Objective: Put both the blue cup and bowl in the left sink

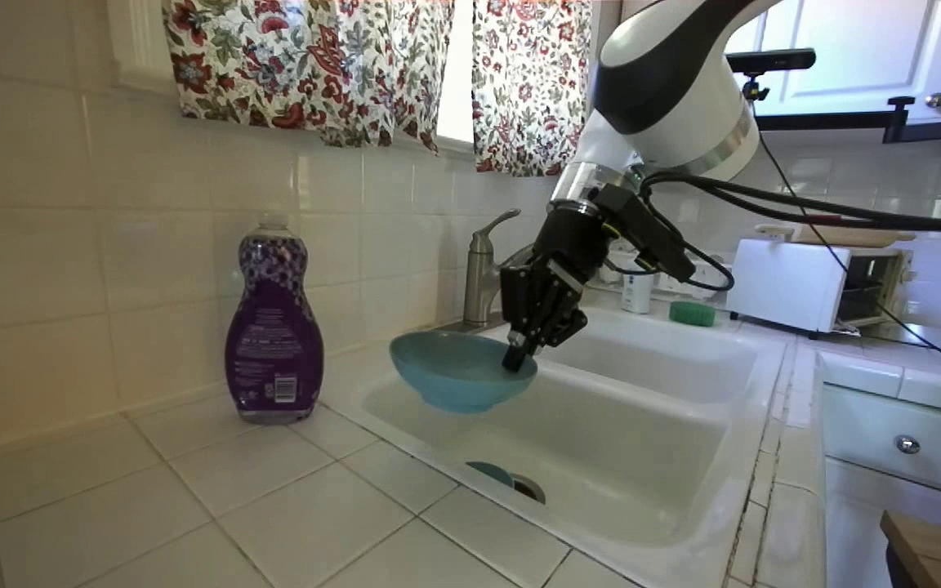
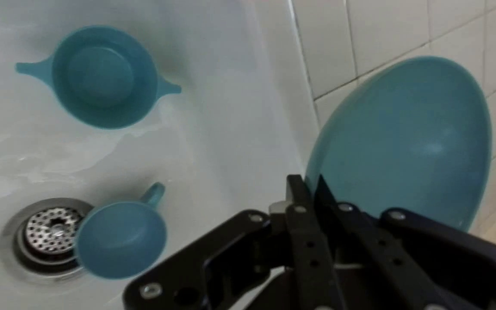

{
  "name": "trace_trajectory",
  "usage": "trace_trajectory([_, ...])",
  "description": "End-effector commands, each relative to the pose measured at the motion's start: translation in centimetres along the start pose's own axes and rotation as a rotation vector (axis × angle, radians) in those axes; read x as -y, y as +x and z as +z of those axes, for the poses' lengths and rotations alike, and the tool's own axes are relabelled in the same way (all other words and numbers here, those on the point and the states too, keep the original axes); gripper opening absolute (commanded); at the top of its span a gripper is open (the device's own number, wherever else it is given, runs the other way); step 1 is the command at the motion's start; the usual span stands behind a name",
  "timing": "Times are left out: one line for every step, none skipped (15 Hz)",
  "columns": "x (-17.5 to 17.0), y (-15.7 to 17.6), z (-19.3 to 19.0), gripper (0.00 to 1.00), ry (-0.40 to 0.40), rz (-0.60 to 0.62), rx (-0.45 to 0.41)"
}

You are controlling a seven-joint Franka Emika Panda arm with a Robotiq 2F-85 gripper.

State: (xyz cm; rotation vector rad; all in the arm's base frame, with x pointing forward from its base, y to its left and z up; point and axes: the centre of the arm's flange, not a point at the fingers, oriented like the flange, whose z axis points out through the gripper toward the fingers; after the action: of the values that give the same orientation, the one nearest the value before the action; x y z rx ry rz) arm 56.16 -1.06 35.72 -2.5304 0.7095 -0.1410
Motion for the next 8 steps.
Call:
trace_trajectory([-4.8, 0.4, -3.5, 0.01, 0.009, 0.195, -0.059])
trace_trajectory([-6.1, 0.5, -4.1, 0.01, 0.008, 0.25, -0.067])
trace_trajectory([-7.0, 0.5, -4.3, 0.01, 0.012, 0.287, -0.071])
trace_trajectory([-7.0, 0.4, -4.2, 0.01, 0.022, 0.285, -0.052])
trace_trajectory([-7.1, 1.9, -3.5, 0.06, -0.007, 0.235, -0.059])
trace_trajectory([-7.5, 1.8, -3.7, 0.06, -0.008, 0.249, -0.058])
trace_trajectory([-7.6, 1.7, -3.7, 0.06, -0.008, 0.255, -0.057])
trace_trajectory([-7.5, 1.6, -3.6, 0.06, -0.009, 0.257, -0.055])
